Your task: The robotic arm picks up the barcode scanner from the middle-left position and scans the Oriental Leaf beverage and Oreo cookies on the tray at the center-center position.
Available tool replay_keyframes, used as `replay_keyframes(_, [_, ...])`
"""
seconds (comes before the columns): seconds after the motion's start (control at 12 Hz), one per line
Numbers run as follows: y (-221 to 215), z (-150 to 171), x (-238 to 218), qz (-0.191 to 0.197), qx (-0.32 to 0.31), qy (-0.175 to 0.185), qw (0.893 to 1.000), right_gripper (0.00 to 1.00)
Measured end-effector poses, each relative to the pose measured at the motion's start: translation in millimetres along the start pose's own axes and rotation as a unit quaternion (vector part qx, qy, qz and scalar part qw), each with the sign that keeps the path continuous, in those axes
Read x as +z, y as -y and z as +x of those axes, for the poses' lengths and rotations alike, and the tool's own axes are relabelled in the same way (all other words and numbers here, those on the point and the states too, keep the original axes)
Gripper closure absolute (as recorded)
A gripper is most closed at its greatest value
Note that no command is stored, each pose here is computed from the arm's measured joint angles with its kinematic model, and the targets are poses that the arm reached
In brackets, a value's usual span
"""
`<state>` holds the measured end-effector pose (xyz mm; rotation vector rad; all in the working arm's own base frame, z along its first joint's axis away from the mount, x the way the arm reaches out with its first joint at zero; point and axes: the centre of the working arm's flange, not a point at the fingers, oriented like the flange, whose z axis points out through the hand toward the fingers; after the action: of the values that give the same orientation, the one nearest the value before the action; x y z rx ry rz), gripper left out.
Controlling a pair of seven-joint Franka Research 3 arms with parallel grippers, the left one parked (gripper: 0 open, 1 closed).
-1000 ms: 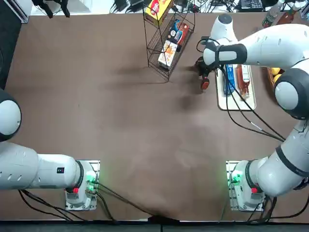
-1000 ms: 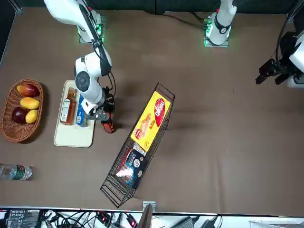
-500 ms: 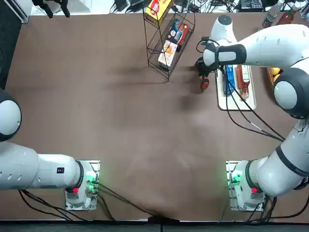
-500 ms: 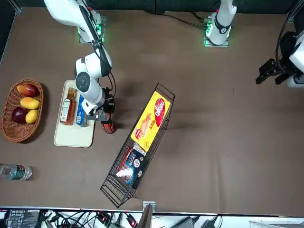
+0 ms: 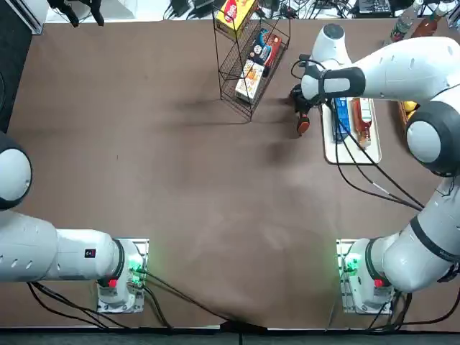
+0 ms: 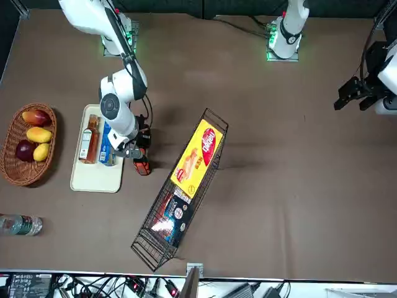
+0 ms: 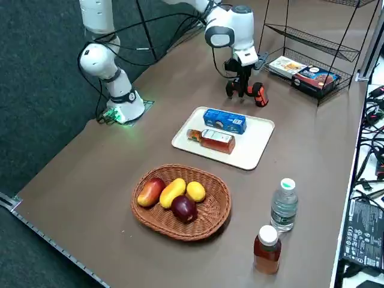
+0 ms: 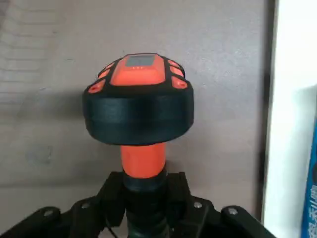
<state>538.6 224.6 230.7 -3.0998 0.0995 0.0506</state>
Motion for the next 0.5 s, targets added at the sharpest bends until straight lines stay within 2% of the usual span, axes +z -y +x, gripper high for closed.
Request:
replay_keyframes(0.17, [2.6,-1.1,2.3,0.0,-0.002,0.0,1.0,0.56])
replay_keyframes(0.33, [4.3,-1.1,1.9,0.001,-0.003,-0.004,1.0,0.31])
replay_keyframes(0.5, [4.7,-0.9,1.6,0.002,-0.003,-0.005,1.0,0.26])
